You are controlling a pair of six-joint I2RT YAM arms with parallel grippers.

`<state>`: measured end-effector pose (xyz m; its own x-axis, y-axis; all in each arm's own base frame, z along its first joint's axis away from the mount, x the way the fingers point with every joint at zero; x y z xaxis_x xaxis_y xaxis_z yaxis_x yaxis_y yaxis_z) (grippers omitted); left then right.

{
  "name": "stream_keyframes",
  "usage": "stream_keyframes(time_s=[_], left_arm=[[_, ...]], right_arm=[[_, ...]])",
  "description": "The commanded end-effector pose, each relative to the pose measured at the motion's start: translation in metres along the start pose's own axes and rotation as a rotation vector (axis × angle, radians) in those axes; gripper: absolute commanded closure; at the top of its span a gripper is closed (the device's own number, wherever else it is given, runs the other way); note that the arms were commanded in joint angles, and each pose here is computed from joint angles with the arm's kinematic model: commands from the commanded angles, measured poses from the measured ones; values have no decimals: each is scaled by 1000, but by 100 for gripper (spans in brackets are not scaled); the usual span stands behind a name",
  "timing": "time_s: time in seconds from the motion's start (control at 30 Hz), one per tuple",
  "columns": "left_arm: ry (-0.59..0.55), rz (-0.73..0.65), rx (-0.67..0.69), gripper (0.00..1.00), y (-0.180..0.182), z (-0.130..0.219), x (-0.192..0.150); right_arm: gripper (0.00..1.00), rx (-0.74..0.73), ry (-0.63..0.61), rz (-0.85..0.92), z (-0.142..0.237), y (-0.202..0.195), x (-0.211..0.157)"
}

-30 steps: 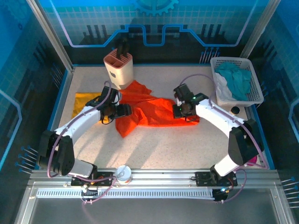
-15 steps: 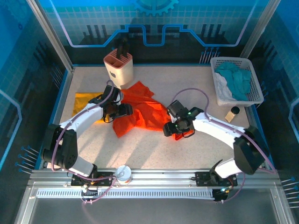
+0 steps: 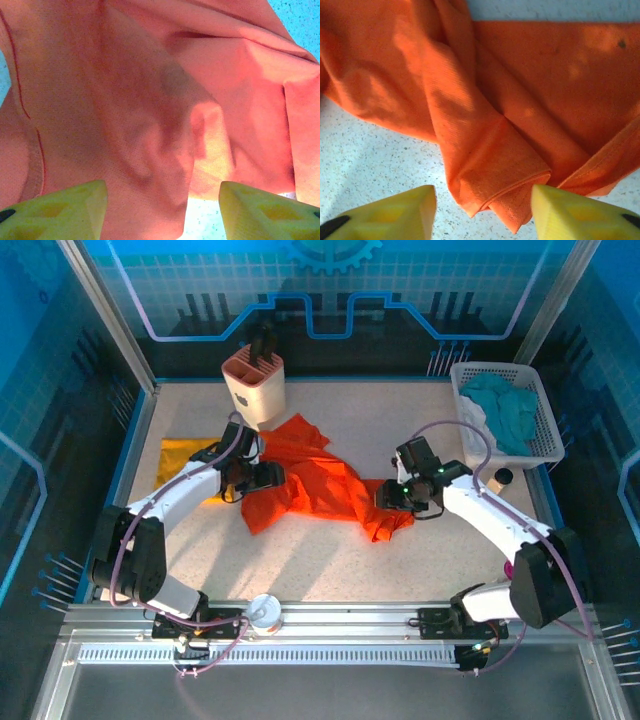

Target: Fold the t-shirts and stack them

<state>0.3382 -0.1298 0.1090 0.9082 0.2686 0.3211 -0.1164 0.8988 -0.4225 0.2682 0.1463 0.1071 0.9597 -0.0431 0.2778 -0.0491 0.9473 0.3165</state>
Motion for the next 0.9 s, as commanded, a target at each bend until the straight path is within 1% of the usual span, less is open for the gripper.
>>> stream_keyframes(time_s=[0.0,0.03,0.13,0.33,0.47,0.63,0.87], left_arm=[[5,-10,-29,38,-5,-1,1],[8,-8,-32,38,-5,-1,1],[7,-3,-34,38,-5,-2,1],[13,2,-38,38,-7,-4,2],[11,4,-41,39,-7,-3,2],[9,-2,-31,38,-4,-1,0],[8,-1,-28,39,-2,-1,-2]], right_arm=[[57,46,85,-96,-17,-8,-19],[57,50,103,-105,-22,-10,-25],[52,66,125,-125,-30,-12,-33],[50,123,132,-204,-41,-6,-34],[50,159,115,-243,-45,1,-26],[52,189,105,-276,-46,7,-18],[52,167,119,-355,-58,0,-23]])
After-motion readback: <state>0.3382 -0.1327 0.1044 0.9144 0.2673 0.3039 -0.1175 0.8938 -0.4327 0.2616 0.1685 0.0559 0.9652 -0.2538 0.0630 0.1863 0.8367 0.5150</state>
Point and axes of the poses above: each hand's point on the last joint's axis, 136 mm out from that joint toward the fingers, its own z axis back along the fingers, its own y axis along the line the jaws close on, x = y × z, the point moved 1 cm from there along z, back along the fingers, and after that the axes turned 2 degrees about z, right-handed, at the moved point
